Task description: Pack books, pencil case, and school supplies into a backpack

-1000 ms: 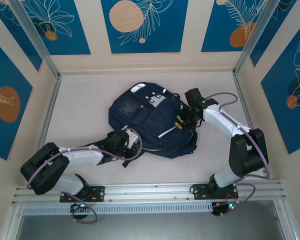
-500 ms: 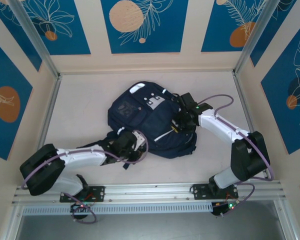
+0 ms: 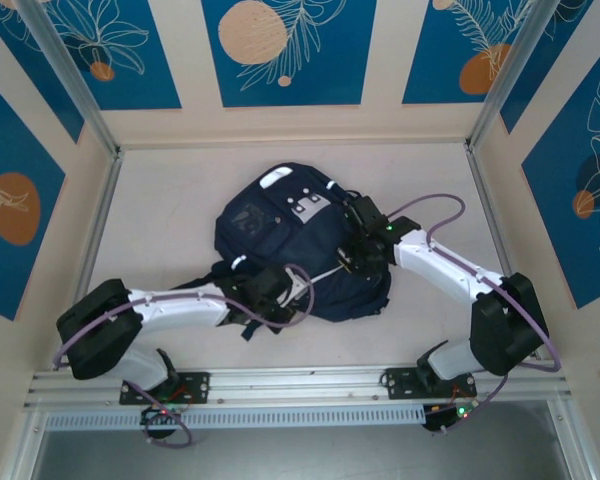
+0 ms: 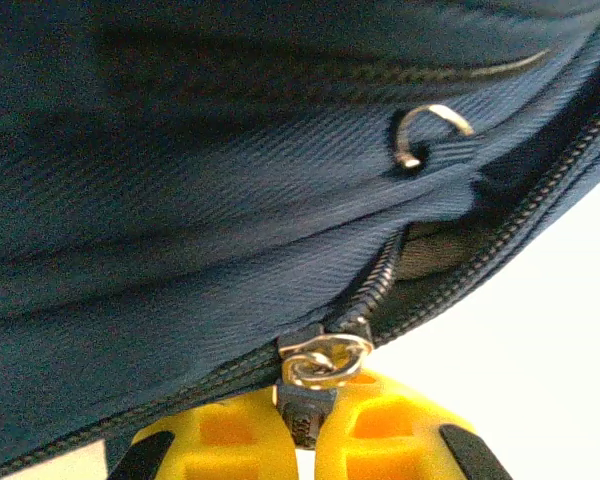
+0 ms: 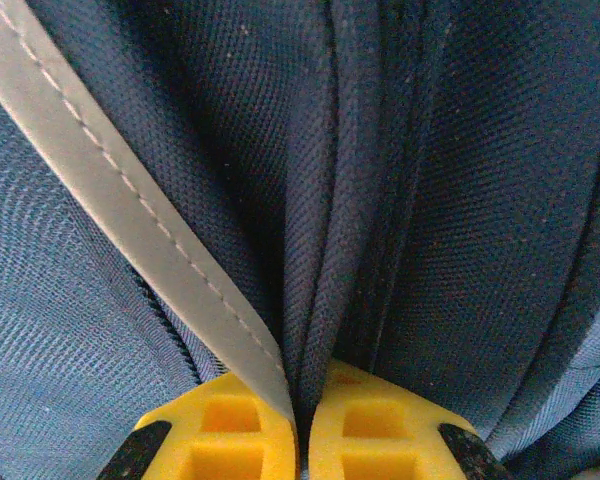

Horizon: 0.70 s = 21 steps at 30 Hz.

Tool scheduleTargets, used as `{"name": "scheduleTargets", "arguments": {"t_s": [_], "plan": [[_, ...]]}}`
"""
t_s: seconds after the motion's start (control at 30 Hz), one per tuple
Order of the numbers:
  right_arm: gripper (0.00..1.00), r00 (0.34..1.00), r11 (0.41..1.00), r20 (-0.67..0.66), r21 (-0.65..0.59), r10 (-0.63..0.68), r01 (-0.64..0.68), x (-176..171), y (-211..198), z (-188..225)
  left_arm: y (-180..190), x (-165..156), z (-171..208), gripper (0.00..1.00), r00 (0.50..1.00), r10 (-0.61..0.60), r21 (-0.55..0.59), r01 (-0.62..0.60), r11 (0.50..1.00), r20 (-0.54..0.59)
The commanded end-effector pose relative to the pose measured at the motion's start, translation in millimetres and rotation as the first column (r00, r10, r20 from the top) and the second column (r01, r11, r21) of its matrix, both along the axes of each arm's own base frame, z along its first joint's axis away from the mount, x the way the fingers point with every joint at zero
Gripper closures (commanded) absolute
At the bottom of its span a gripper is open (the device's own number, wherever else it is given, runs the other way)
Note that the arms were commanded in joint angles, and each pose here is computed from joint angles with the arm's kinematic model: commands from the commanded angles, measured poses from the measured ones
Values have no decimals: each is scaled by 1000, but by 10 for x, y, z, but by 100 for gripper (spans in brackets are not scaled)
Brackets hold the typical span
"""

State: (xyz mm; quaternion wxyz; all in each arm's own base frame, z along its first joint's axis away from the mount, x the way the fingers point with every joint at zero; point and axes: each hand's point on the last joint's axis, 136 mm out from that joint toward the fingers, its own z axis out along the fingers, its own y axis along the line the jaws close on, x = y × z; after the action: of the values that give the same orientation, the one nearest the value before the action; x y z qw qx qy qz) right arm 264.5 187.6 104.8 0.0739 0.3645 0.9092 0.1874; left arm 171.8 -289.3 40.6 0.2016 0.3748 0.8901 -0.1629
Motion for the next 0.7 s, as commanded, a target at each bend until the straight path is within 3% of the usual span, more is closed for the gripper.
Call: {"name": "scheduleTargets", "arguments": {"t_s": [0.0,0.2,0.4,0.53,0.67], "plan": [[99,999,995,-24,87,44,-41,-126,274,39,-374,-143,279,95,994,-112,-78,111,991,-15],[89,999,996,-10,78,51,-50,-147,302,50,-630,-333,438,86,976,-195,-126,183,975,-93],[56,998,999,45,-14,48,-47,-170,29,165,-750,-479,513,71,955,-243,-182,212,960,-169],[54,989,994,125,-82,85,-75,-190,-197,301,-828,-594,628,64,934,-290,-249,235,939,-210],[59,949,979,256,-129,186,-157,-182,-318,481,-877,-631,846,51,929,-314,-311,245,918,-195]]}}
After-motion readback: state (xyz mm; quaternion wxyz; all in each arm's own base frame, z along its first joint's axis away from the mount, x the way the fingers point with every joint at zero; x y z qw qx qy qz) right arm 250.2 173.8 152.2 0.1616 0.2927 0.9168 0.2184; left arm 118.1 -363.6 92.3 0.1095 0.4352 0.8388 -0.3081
